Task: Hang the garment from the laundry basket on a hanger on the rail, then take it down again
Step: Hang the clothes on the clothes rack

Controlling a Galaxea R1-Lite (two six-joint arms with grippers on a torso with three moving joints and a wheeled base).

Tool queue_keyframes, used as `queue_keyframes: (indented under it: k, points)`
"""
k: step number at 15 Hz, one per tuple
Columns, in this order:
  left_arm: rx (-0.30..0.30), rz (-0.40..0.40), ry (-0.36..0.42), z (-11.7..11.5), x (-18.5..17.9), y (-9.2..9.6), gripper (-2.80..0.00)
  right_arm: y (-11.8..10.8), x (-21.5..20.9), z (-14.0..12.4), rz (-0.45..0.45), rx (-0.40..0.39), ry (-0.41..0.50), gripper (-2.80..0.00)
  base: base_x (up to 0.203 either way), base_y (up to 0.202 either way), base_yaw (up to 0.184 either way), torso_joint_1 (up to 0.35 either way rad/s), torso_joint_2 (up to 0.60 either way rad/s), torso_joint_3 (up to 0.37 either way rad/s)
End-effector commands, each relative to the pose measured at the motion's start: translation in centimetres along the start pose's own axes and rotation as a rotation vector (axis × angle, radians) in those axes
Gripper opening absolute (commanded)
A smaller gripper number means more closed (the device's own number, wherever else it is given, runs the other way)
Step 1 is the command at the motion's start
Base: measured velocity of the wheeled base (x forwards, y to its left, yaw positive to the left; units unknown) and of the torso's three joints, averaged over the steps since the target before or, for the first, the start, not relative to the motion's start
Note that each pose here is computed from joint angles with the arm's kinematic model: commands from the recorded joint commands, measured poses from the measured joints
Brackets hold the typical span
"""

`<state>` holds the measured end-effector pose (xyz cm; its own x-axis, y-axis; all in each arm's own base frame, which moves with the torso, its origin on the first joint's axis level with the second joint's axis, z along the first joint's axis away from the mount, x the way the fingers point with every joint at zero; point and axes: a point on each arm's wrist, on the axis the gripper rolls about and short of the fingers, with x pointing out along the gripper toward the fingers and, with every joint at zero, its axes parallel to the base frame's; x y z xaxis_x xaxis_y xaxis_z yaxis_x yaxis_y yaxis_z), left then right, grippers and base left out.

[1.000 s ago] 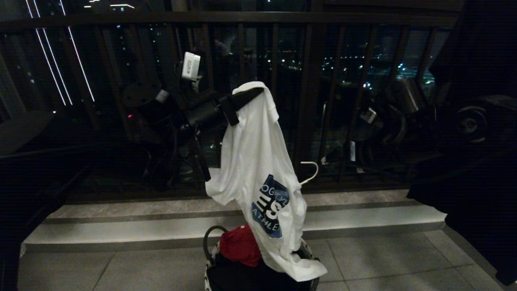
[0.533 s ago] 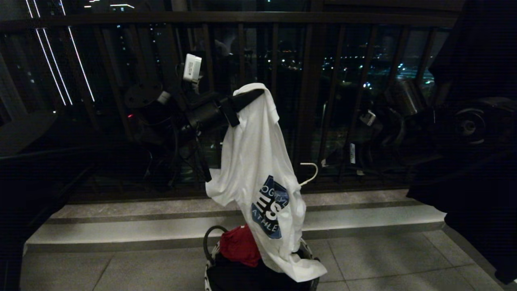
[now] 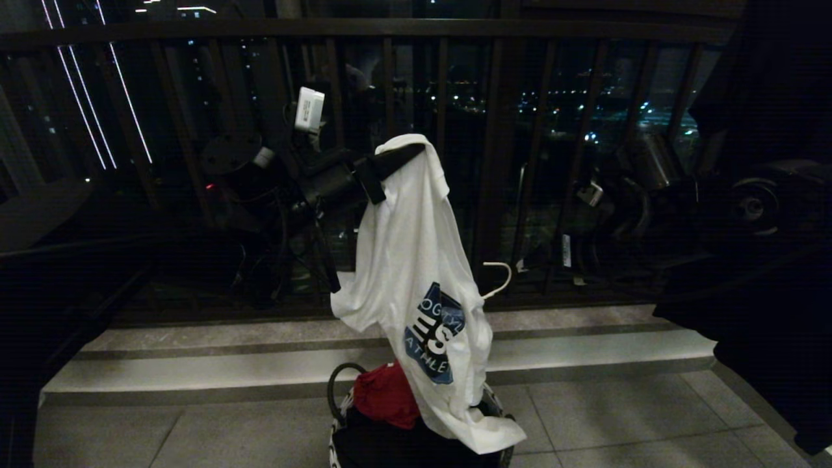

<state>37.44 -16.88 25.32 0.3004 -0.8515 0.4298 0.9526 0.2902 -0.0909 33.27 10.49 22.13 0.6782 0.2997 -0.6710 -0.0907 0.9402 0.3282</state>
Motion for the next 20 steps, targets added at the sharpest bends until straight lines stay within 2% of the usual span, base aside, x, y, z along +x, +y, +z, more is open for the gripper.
queue_keyframes:
  k: [1,9,20]
  points:
    - [0.001,-0.006,-0.002,0.0,0.0,0.0,-2.80,0.0,0.1,-0.1,0.002,0.007,0.008,0.00,0.000,0.000,0.000,0.000,0.00,0.000]
    - [0.002,-0.005,-0.004,0.0,0.0,0.0,-2.80,0.7,1.8,-1.0,0.006,0.015,0.056,0.00,0.000,0.000,0.000,0.000,0.00,0.000]
    - [0.004,-0.006,-0.005,0.1,0.0,0.0,-2.80,0.7,4.0,-1.3,0.020,0.062,0.031,0.00,0.000,0.000,0.000,0.000,0.00,0.000]
